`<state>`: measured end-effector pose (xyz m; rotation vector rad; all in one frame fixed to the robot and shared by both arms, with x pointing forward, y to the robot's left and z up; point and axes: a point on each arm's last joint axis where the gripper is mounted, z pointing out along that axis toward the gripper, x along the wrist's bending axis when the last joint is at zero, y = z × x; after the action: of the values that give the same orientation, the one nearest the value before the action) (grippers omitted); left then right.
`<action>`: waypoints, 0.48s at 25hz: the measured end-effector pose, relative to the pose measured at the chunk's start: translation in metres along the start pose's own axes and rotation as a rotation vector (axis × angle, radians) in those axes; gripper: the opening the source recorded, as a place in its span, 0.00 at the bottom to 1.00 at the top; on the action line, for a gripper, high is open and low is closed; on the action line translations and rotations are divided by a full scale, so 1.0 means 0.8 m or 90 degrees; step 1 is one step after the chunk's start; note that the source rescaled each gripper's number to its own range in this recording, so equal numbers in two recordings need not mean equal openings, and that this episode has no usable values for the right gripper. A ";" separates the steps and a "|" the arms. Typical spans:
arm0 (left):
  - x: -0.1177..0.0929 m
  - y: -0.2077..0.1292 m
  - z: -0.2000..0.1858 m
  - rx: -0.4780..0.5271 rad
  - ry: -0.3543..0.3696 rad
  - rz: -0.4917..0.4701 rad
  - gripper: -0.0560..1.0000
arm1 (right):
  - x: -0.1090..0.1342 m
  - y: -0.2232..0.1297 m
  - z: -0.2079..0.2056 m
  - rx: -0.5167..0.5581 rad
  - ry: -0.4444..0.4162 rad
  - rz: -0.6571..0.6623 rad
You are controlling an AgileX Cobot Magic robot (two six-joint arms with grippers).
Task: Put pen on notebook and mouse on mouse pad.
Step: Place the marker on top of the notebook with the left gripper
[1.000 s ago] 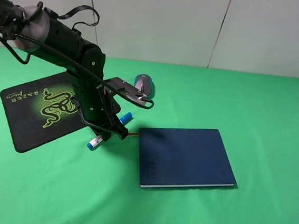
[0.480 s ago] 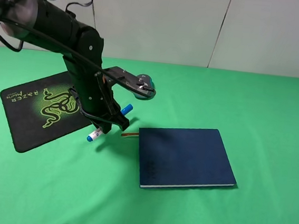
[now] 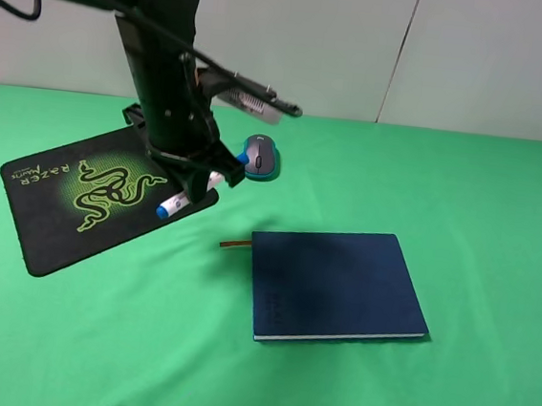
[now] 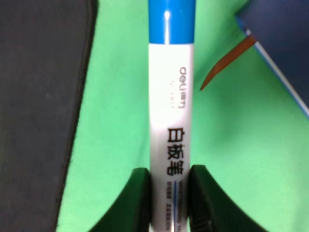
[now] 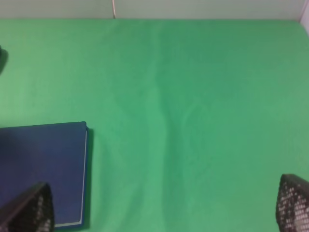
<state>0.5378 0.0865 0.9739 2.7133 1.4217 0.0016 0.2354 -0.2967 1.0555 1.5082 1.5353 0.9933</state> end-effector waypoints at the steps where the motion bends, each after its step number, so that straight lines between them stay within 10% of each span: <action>1: 0.000 0.004 -0.008 -0.003 0.000 0.001 0.05 | 0.000 0.000 0.000 0.000 0.000 0.000; 12: -0.049 0.024 -0.032 -0.054 -0.007 0.100 0.05 | 0.000 0.000 0.000 0.000 0.000 0.000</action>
<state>0.5301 0.0455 1.0025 2.7421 1.1747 0.0558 0.2354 -0.2967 1.0555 1.5082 1.5353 0.9933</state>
